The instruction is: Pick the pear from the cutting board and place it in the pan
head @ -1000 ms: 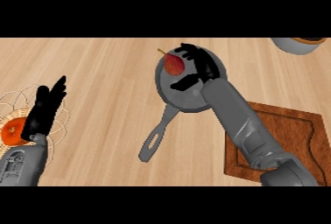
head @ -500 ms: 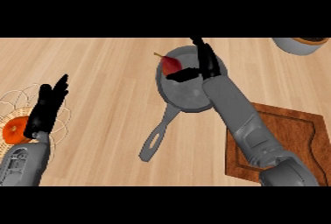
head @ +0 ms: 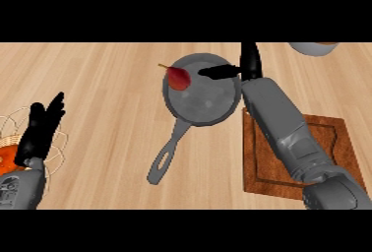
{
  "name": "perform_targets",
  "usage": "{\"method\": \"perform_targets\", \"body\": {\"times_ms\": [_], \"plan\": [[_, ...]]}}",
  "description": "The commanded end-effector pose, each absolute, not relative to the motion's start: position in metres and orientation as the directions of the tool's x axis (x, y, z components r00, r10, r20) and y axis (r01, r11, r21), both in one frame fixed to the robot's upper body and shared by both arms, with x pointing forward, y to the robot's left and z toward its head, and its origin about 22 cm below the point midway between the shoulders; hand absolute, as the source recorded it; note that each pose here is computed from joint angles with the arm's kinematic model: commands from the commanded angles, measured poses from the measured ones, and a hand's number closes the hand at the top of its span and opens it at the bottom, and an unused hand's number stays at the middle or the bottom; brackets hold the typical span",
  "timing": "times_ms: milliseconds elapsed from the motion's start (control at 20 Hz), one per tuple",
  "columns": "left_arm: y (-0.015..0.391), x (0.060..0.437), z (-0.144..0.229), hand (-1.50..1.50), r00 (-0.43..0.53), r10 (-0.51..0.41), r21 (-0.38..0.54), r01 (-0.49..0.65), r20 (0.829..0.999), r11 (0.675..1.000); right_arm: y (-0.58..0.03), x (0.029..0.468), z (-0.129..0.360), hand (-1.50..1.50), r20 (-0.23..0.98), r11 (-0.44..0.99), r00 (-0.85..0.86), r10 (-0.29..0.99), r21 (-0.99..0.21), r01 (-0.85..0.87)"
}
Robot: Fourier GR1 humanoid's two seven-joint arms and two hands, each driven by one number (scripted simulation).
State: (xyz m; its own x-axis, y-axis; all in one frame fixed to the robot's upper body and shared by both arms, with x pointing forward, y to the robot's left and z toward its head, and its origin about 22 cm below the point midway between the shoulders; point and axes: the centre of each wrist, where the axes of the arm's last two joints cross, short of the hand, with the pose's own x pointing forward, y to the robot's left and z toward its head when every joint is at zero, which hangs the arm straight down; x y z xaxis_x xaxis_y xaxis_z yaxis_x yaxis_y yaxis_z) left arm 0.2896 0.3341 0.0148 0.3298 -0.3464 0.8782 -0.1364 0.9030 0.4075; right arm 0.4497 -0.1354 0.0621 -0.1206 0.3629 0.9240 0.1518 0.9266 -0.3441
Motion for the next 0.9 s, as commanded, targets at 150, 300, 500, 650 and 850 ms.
{"method": "perform_targets", "body": {"times_ms": [150, 300, 500, 650, 850], "plan": [[0.349, 0.276, 0.019, 0.0, 0.346, -0.332, 0.404, -0.159, 0.877, 0.901, -0.242, 0.455, 0.078, -1.5, 0.94, 0.932, -0.126, 0.317, -0.285, 0.222], [0.357, 0.27, 0.006, 0.0, 0.377, -0.319, 0.408, -0.184, 0.87, 0.894, -0.283, 0.45, 0.085, -1.5, 0.942, 0.941, -0.135, 0.309, -0.282, 0.188], [0.355, 0.268, 0.017, 0.0, 0.367, -0.337, 0.422, -0.181, 0.867, 0.889, -0.329, 0.434, 0.078, -1.5, 0.942, 0.945, -0.133, 0.307, -0.285, 0.161], [0.355, 0.272, 0.02, 0.0, 0.372, -0.323, 0.412, -0.191, 0.87, 0.891, -0.36, 0.425, 0.089, -1.5, 0.942, 0.949, -0.137, 0.307, -0.291, 0.122], [0.341, 0.262, 0.01, 0.0, 0.366, -0.332, 0.419, -0.191, 0.87, 0.888, -0.4, 0.398, 0.072, -1.5, 0.939, 0.945, -0.12, 0.322, -0.31, 0.107]]}}
